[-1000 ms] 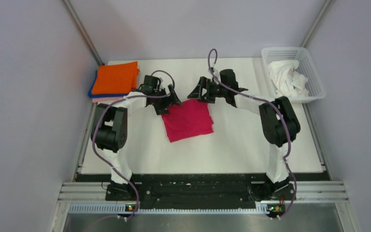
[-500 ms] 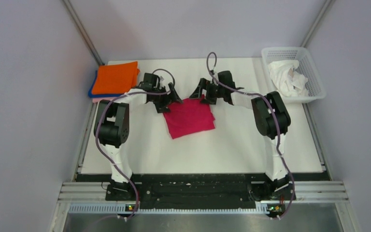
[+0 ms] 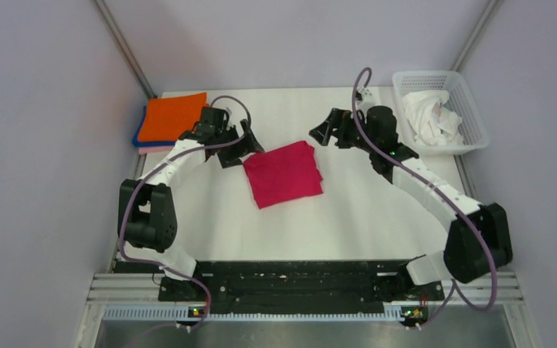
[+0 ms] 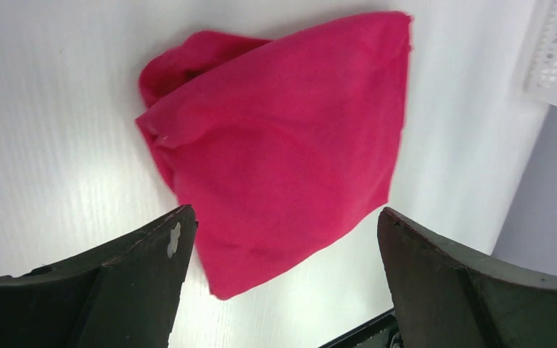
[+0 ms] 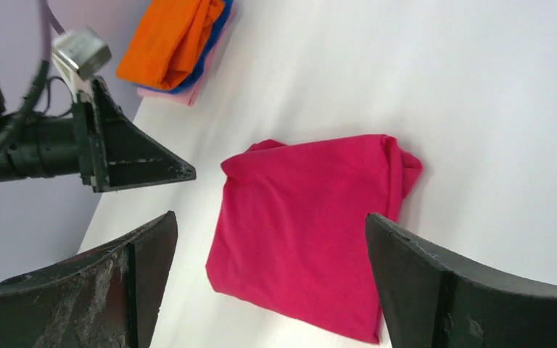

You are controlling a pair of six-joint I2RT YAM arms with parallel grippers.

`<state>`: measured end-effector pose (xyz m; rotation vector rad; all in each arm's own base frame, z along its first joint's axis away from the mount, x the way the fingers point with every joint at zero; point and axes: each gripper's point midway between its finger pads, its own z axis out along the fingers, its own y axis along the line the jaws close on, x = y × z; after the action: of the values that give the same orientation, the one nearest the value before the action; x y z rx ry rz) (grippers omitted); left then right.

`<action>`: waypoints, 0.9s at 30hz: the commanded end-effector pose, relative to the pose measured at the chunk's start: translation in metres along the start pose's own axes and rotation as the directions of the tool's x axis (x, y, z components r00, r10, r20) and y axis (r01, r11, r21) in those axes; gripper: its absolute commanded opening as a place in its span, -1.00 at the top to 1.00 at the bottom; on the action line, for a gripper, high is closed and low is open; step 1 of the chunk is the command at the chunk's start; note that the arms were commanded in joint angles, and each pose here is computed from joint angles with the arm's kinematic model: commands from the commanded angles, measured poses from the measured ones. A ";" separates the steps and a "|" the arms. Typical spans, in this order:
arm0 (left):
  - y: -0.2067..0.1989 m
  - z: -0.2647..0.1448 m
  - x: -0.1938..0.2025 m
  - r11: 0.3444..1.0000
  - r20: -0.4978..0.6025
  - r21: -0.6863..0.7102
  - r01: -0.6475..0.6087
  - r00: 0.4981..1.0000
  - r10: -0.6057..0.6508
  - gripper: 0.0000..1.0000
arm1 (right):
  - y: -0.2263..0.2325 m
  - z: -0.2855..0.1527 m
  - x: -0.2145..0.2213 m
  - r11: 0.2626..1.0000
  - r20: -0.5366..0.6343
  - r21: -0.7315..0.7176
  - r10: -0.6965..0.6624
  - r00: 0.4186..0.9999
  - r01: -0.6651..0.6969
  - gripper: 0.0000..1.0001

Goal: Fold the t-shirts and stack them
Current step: Put the neatly folded tshirt into the corner of the board with the left arm

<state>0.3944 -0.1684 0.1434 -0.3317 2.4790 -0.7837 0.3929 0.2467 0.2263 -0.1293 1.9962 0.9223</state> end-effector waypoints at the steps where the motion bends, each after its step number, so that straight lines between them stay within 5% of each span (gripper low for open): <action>1: 0.034 0.005 0.032 0.989 -0.050 -0.131 0.070 0.996 -0.077 -0.98 | -0.020 -0.039 -0.013 0.987 0.164 0.161 -0.050 0.985 0.024 -0.97; 6: 0.046 0.024 0.053 0.972 -0.063 -0.211 0.103 0.991 -0.119 -0.96 | -0.030 -0.071 -0.025 0.965 0.265 0.261 -0.063 0.962 -0.009 -0.97; 16: 0.059 0.059 0.076 0.928 -0.048 -0.335 0.162 0.981 -0.189 -0.63 | -0.048 -0.092 -0.012 0.931 0.253 0.363 -0.058 0.966 -0.039 -0.98; 27: 0.085 0.089 0.068 0.862 -0.070 -0.502 0.061 0.991 -0.111 0.12 | -0.059 -0.112 -0.013 0.901 0.282 0.433 -0.100 0.954 -0.033 -0.97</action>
<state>0.3743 -0.1840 0.0290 -0.6291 2.7096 -0.3825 0.3514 0.1396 0.2194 0.2053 1.9288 0.4656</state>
